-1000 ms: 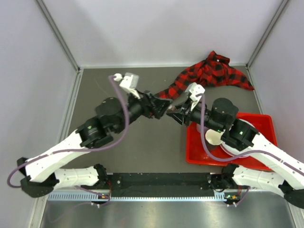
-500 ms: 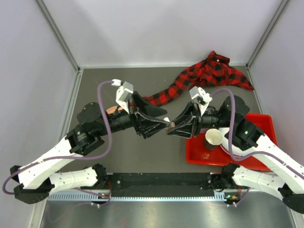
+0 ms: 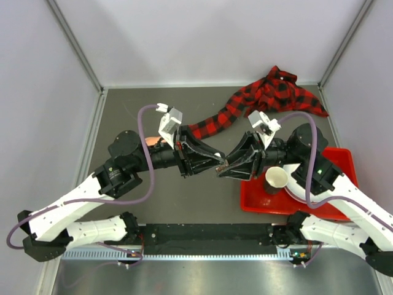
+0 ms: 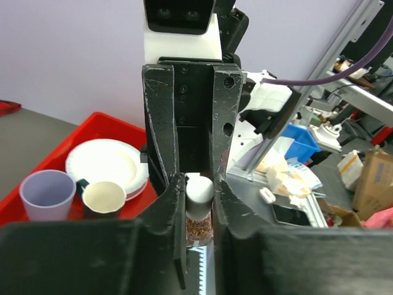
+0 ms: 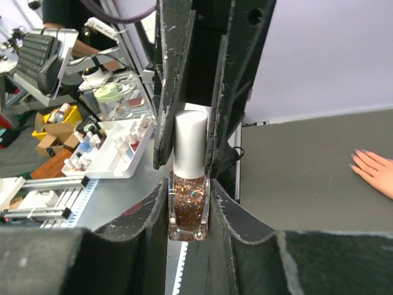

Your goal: Paint the nails

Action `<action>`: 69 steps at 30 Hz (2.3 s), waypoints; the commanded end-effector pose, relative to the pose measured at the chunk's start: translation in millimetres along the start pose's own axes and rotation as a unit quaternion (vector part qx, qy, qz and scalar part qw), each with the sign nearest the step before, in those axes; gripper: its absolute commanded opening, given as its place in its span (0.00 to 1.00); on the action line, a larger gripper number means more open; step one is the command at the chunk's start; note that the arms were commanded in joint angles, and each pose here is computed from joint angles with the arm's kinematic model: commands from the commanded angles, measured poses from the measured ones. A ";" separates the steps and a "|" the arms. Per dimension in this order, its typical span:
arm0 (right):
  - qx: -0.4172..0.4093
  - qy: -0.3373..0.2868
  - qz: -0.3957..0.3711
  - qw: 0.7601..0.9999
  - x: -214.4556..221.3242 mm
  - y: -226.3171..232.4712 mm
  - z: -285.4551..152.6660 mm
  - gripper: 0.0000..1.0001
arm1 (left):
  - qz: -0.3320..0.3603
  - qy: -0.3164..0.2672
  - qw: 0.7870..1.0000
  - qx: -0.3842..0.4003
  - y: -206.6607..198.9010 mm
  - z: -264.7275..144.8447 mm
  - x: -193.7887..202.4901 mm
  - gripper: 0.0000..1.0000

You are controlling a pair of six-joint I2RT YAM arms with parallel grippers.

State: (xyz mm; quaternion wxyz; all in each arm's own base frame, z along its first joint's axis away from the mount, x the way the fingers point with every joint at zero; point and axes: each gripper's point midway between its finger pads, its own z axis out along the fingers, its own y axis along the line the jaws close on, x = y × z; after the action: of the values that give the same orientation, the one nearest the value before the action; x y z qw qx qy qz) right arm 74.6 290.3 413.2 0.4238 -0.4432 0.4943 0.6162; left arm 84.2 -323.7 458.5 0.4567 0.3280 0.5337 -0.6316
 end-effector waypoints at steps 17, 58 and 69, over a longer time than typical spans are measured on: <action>0.520 0.008 -0.142 0.842 -13.7 -154.2 -66.4 0.00 | -0.023 -0.059 0.910 -0.409 143.4 -2.1 -26.2 0.00; 0.025 -0.040 -0.033 0.998 -30.4 13.4 -6.0 0.00 | -0.024 -0.012 0.999 0.023 -8.4 3.5 -9.4 0.68; 0.110 -0.028 -0.042 0.993 -27.6 -21.1 -9.4 0.00 | -0.025 -0.028 0.997 -0.064 24.0 7.7 -15.5 0.00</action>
State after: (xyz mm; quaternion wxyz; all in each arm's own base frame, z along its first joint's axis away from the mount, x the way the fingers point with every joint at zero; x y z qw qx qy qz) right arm 81.2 286.2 408.3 0.4401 -0.4067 0.5390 0.5919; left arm 94.5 -330.8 450.0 0.4425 0.3074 0.5561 -0.6329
